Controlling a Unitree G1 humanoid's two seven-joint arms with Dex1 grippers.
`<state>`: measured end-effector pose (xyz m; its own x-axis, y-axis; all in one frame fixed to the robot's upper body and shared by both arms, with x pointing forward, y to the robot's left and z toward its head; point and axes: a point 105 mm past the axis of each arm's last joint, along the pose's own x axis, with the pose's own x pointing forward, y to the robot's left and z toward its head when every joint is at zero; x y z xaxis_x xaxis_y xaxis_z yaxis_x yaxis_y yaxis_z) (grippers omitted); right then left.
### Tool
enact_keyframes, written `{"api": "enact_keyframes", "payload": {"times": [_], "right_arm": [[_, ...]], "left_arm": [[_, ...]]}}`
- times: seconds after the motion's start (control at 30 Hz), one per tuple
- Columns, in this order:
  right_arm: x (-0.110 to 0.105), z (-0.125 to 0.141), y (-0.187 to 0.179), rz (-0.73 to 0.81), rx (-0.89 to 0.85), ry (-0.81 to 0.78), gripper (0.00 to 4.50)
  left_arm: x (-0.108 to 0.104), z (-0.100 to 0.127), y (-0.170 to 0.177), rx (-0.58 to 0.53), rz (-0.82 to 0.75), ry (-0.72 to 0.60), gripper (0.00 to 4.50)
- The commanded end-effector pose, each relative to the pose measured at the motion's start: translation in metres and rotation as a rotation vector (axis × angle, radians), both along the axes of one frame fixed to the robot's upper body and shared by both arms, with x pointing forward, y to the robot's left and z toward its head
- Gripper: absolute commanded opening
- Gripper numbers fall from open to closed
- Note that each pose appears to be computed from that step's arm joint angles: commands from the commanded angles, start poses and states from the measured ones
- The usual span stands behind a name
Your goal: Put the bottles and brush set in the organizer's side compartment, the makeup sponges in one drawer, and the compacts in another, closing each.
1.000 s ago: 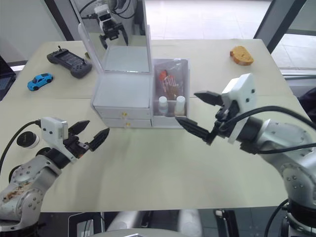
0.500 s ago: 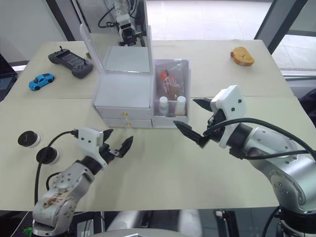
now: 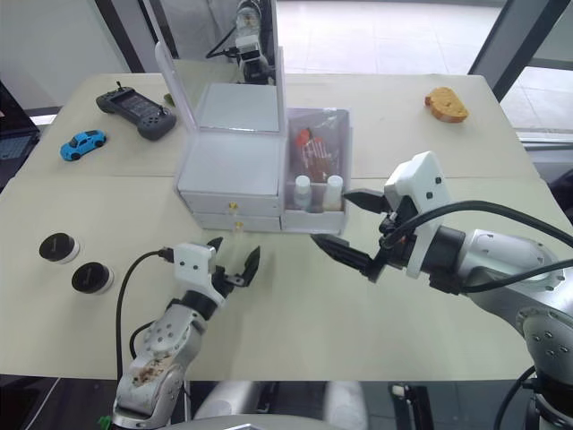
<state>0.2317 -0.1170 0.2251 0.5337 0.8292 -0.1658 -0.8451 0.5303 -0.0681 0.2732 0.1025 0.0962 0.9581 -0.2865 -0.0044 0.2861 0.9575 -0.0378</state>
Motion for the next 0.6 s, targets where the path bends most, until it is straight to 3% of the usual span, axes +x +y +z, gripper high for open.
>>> {"api": "enact_keyframes", "payload": {"times": [0.03, 0.3, 0.4, 0.57, 0.6], "right_arm": [[-0.011, 0.007, 0.005, 0.052, 0.009, -0.009, 4.5], [-0.012, 0.007, 0.003, 0.062, -0.022, 0.006, 4.5], [-0.012, 0.008, 0.003, 0.06, -0.031, 0.003, 4.5], [-0.013, 0.008, 0.003, 0.062, -0.041, 0.005, 4.5], [-0.013, 0.008, 0.003, 0.062, -0.042, 0.006, 4.5]], "left_arm": [[0.004, 0.015, -0.006, -0.007, 0.006, -0.063, 4.48], [0.019, 0.02, -0.011, 0.004, 0.038, -0.075, 4.48], [0.022, 0.019, -0.009, 0.004, 0.068, -0.063, 3.87], [0.022, 0.019, -0.009, 0.001, 0.068, -0.05, 2.31], [0.022, 0.019, -0.01, 0.001, 0.066, -0.048, 2.31]]}}
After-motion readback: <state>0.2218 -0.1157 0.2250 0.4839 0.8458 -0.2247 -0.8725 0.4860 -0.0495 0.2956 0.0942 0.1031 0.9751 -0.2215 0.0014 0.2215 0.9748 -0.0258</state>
